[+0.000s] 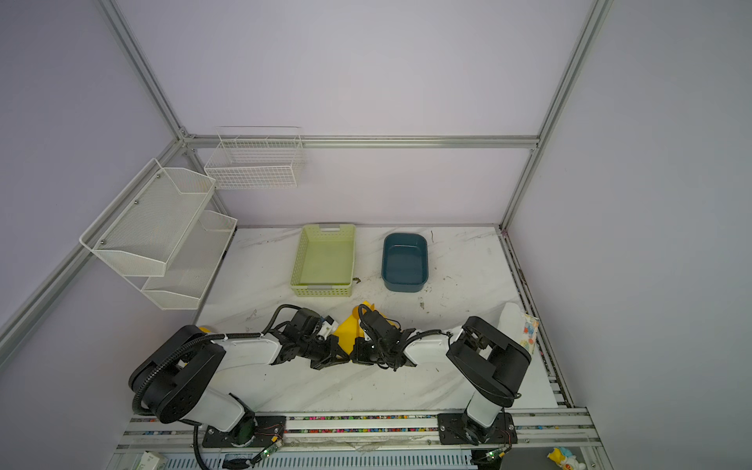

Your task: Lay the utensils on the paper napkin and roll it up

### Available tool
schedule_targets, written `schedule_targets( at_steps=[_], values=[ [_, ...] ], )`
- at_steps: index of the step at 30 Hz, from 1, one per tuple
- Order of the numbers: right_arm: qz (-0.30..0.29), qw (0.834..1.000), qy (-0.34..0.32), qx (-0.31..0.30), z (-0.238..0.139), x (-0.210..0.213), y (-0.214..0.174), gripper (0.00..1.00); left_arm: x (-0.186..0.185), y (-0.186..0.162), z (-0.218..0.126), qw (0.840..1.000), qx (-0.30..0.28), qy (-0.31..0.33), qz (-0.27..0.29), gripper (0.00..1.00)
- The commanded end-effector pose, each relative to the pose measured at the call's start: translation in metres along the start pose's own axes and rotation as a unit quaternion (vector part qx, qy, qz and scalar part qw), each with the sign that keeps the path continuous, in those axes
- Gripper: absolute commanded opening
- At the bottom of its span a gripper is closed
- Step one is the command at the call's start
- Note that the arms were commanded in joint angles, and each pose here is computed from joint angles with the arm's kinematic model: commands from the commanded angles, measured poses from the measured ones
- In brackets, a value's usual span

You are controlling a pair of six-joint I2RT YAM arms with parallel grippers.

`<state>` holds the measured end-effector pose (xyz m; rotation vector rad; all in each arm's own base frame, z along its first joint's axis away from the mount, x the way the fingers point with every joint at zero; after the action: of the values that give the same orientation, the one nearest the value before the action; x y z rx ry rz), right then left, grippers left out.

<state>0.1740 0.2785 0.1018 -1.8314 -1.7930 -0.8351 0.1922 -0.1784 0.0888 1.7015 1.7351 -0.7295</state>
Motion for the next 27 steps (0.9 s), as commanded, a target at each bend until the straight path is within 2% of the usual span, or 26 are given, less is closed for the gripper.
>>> schedule_targets(
  at_steps=[1,5,13,21,27],
  values=[
    [-0.001,0.999,-0.033,0.001,0.004,-0.004,0.001,0.06,0.002,0.004,0.001,0.999,-0.007,0.032,-0.004,0.0],
    [-0.005,1.0,-0.02,0.004,0.002,0.0,0.001,0.06,0.001,0.004,0.001,0.999,-0.008,0.031,-0.003,0.0],
    [-0.02,0.999,0.025,-0.022,-0.03,0.025,0.004,0.06,0.001,0.004,0.001,0.999,-0.008,0.031,-0.003,0.0],
    [0.024,0.999,-0.003,-0.039,-0.045,0.0,-0.003,0.06,0.002,0.003,0.001,0.999,-0.007,0.032,-0.005,0.0],
    [0.026,0.999,-0.009,-0.034,-0.044,-0.01,-0.006,0.06,0.002,0.003,0.002,0.999,-0.005,0.032,-0.005,0.0]
  ],
)
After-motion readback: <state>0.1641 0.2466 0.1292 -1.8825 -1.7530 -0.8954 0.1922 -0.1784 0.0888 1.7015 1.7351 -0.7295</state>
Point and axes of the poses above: each gripper's point midway between its finger pads, its own z axis out along the fingers, its own x axis along the line the jaws close on, y = z × x, the point moved 10 cm from there along -z, back along the fingers, and after that the axes turned 6 degrees about z, right-handed, at the moved point
